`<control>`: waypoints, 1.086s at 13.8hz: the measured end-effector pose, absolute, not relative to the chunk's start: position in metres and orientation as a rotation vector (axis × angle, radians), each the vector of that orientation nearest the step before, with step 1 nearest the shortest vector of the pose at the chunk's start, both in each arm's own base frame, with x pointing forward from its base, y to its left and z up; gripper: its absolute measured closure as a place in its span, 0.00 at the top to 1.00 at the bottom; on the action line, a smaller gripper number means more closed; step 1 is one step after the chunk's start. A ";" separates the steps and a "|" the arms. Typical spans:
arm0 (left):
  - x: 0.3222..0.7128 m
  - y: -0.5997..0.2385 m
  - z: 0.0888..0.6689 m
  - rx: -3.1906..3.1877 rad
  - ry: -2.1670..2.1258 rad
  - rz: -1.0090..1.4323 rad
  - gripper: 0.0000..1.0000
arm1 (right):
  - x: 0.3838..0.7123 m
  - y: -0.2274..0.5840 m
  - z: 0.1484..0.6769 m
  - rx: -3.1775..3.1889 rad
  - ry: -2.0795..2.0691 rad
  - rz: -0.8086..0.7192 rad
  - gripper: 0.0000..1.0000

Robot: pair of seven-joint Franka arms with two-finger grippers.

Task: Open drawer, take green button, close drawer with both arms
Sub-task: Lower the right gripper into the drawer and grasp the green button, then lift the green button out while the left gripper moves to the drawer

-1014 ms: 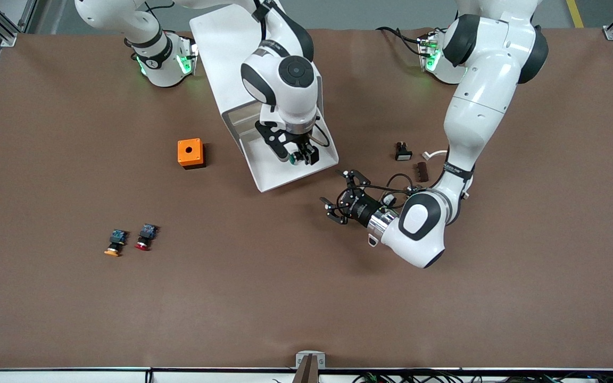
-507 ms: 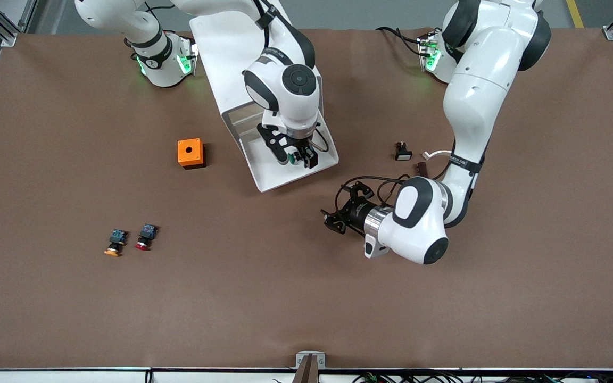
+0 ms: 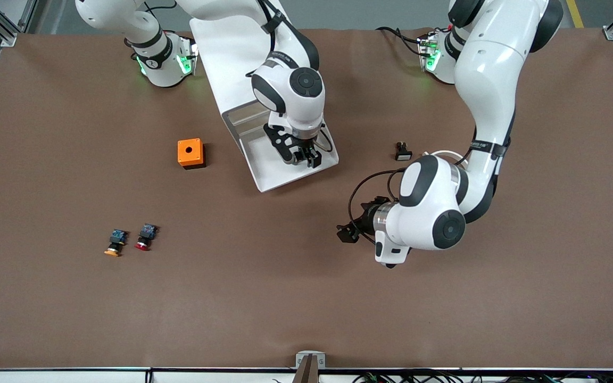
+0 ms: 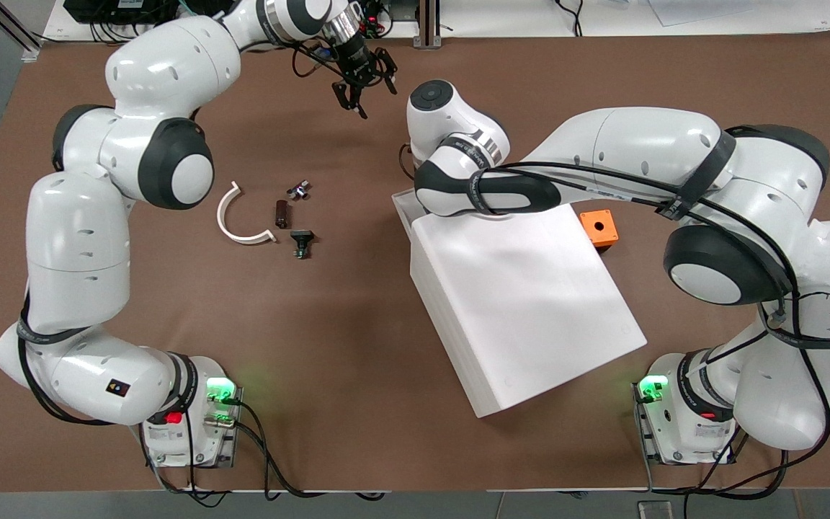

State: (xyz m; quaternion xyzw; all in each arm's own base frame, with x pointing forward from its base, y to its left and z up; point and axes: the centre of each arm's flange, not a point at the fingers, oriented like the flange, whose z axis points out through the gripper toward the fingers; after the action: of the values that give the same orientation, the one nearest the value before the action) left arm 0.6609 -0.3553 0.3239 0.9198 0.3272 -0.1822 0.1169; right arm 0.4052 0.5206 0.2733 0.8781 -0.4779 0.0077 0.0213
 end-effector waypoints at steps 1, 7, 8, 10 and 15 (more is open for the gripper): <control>0.662 -0.352 0.330 2.747 0.942 -0.465 0.99 | 0.403 0.523 0.272 2.726 -1.479 0.022 0.86; 0.664 -0.350 0.331 2.942 0.857 -0.227 1.00 | 0.400 0.526 0.270 2.725 -1.489 0.004 0.41; 0.662 -0.356 0.331 2.950 0.839 -0.206 1.00 | 0.400 0.525 0.270 2.721 -1.488 0.003 0.41; 0.656 -0.368 0.329 2.961 0.811 -0.189 1.00 | 0.403 0.524 0.276 2.714 -1.450 -0.002 0.41; 0.654 -0.374 0.323 2.978 0.789 -0.150 1.00 | 0.459 0.485 0.342 2.831 -1.228 -0.014 0.41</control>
State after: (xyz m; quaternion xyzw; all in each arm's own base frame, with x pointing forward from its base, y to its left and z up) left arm 0.6537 -0.3738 0.3235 0.9651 0.2557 -0.0488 0.0286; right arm 0.4585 0.4853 0.3420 0.9170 -0.3978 -0.0044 0.0278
